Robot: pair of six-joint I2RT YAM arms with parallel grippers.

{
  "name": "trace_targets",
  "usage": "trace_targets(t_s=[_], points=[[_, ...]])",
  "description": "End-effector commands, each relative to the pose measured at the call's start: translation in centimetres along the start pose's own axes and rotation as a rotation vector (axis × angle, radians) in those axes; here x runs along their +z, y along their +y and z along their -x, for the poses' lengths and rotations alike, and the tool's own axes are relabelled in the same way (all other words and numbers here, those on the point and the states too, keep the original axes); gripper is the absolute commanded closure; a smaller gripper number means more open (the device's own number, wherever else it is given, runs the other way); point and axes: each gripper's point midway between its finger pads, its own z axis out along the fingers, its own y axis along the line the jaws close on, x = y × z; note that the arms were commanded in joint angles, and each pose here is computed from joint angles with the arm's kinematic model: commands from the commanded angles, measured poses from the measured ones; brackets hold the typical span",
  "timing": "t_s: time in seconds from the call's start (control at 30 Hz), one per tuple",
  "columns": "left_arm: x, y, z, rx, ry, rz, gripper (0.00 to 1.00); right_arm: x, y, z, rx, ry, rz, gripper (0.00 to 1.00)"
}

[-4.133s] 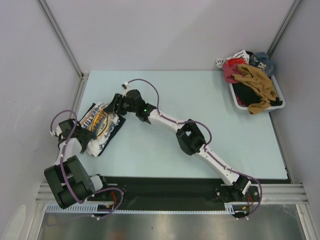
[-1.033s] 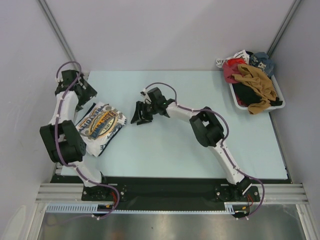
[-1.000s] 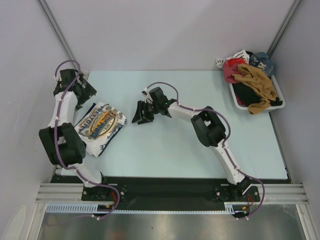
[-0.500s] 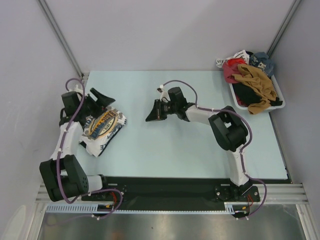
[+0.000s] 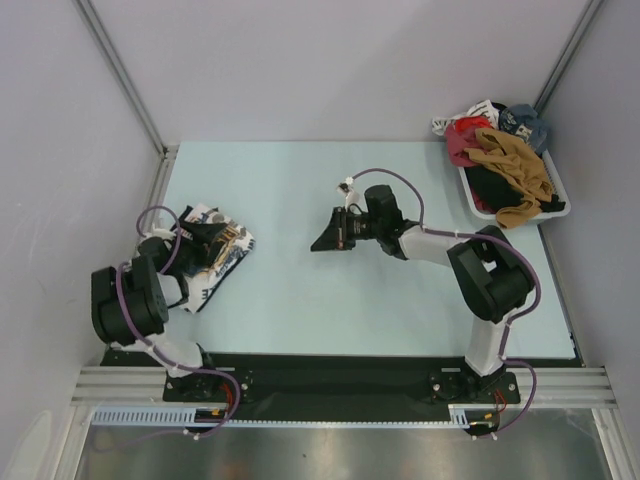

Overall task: Fold and stack the tank tops
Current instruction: Neatly place the folded tank top to the corner

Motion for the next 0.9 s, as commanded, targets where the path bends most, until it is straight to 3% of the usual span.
trace_targets(t_s=[0.0, 0.17, 0.27, 0.3, 0.37, 0.4, 0.47, 0.5, 0.57, 0.6, 0.63, 0.7, 0.73, 0.8, 0.83, 0.87], points=[[0.3, -2.6, 0.9, 0.021, -0.04, -0.185, 0.19, -1.3, 2.1, -0.1, -0.099, -0.016, 0.019, 0.97], [0.2, -4.1, 0.5, -0.032, -0.02, -0.346, 0.22, -2.6, 2.4, -0.7, -0.129, -0.006, -0.018, 0.97], [0.1, -5.6, 1.0, 0.035, -0.024, -0.357, 0.21, -3.1, 2.5, -0.7, -0.155, -0.008, -0.035, 0.96], [0.6, -4.2, 0.6, -0.012, 0.003, -0.266, 0.21, -3.4, 2.6, -0.6, -0.158, -0.01, -0.043, 0.96], [0.8, -6.2, 1.5, 0.169, -0.045, -0.229, 0.2, -3.8, 2.6, -0.7, -0.168, -0.006, -0.055, 0.96], [1.1, -3.9, 0.4, 0.117, 0.008, -0.076, 0.19, -4.1, 3.0, -0.5, -0.18, -0.014, -0.055, 0.96], [1.3, -7.5, 1.9, 0.35, -0.072, -0.012, 0.16, -4.7, 2.4, -0.6, -0.191, -0.013, -0.087, 0.95], [0.9, -6.6, 0.8, 0.354, -0.034, 0.091, 0.15, -5.2, 2.9, -0.2, -0.211, -0.029, -0.094, 0.94], [0.4, -11.0, 0.9, 0.524, -0.105, 0.081, 0.14, -6.1, 1.9, -0.2, -0.22, -0.055, -0.164, 0.92], [-0.2, -10.7, 0.2, 0.544, -0.093, 0.131, 0.13, -6.5, 1.8, -0.2, -0.238, -0.07, -0.189, 0.91], [-0.8, -13.2, -1.2, 0.603, -0.096, 0.085, 0.12, -7.5, 2.0, 0.9, -0.267, -0.132, -0.241, 0.89], [-2.0, -15.1, -2.4, 0.691, -0.128, 0.067, 0.12, -9.0, 0.4, 1.1, -0.268, -0.2, -0.36, 0.85], [-2.1, -16.1, -4.9, 0.726, -0.088, 0.028, 0.11, -10.2, 1.1, 1.7, -0.293, -0.255, -0.385, 0.83], [-2.7, -15.9, -6.7, 0.771, -0.09, 0.03, 0.1, -12.3, -0.7, 1.4, -0.294, -0.326, -0.503, 0.73], [-2.8, -16.2, -9.5, 0.798, -0.032, -0.006, 0.09, -13.7, 0.3, 1.9, -0.319, -0.385, -0.514, 0.67], [-2.8, -15.0, -10.1, 0.821, -0.044, 0.023, 0.04, -14.6, 0.4, 1.7, -0.33, -0.425, -0.53, 0.54]])
